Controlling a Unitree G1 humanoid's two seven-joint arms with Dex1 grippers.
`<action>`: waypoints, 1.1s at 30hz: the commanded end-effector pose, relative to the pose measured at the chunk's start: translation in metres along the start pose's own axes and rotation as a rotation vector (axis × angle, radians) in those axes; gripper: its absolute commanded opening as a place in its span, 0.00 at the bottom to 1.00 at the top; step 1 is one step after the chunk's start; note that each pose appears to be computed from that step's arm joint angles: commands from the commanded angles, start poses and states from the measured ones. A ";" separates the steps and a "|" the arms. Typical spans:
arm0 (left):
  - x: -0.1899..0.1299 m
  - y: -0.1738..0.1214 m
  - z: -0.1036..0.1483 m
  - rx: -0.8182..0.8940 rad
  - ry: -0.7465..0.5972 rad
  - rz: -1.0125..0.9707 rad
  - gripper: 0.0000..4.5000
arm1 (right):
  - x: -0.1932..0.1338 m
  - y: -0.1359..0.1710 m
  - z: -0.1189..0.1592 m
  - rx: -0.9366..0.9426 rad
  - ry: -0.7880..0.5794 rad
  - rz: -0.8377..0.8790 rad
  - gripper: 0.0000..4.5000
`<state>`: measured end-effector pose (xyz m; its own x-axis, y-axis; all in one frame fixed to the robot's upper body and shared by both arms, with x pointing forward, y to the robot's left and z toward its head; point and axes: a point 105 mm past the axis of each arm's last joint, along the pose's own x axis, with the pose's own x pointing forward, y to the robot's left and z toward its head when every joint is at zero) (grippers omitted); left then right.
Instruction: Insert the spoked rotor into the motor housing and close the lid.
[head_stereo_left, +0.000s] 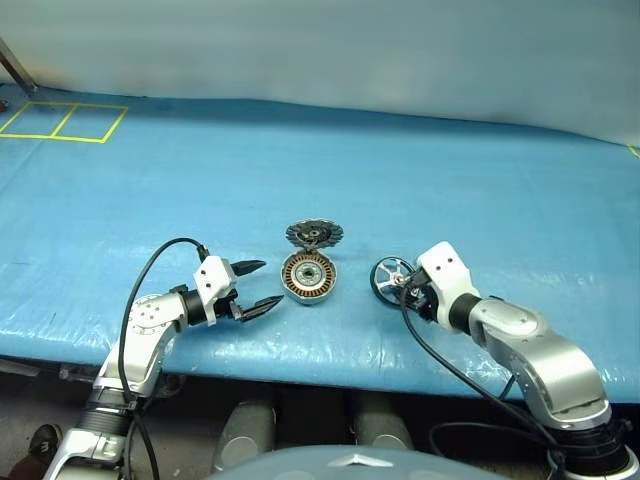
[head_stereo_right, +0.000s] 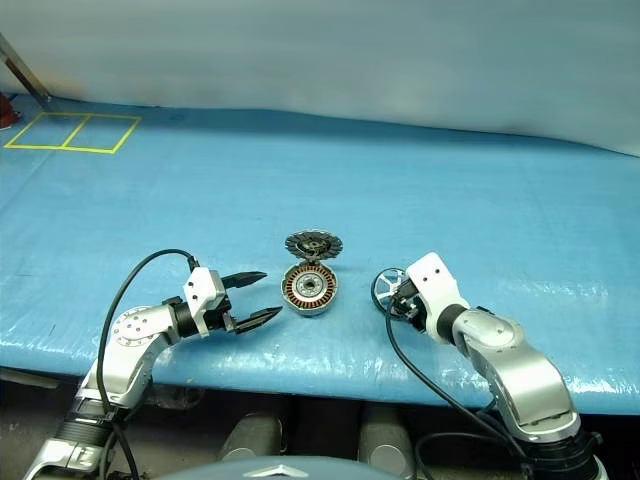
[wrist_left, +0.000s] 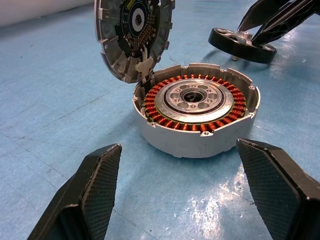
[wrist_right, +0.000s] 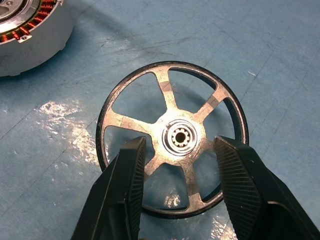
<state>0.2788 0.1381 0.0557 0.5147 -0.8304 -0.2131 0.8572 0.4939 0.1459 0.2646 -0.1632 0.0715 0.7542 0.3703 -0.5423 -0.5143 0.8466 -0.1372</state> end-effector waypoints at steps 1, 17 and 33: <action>-0.003 0.002 0.004 0.033 -0.007 0.009 0.89 | -0.003 0.005 0.002 -0.002 -0.011 0.001 0.50; -0.002 0.003 0.003 0.042 0.003 0.006 0.89 | 0.002 0.016 -0.008 0.077 0.007 0.048 0.42; -0.005 0.005 0.001 0.030 0.008 0.008 0.89 | -0.013 0.030 0.033 0.210 -0.246 0.230 0.24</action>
<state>0.2791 0.1422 0.0539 0.5173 -0.8247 -0.2285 0.8556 0.4925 0.1596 0.2550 -0.1368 0.0826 0.7197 0.5576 -0.4136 -0.5571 0.8194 0.1352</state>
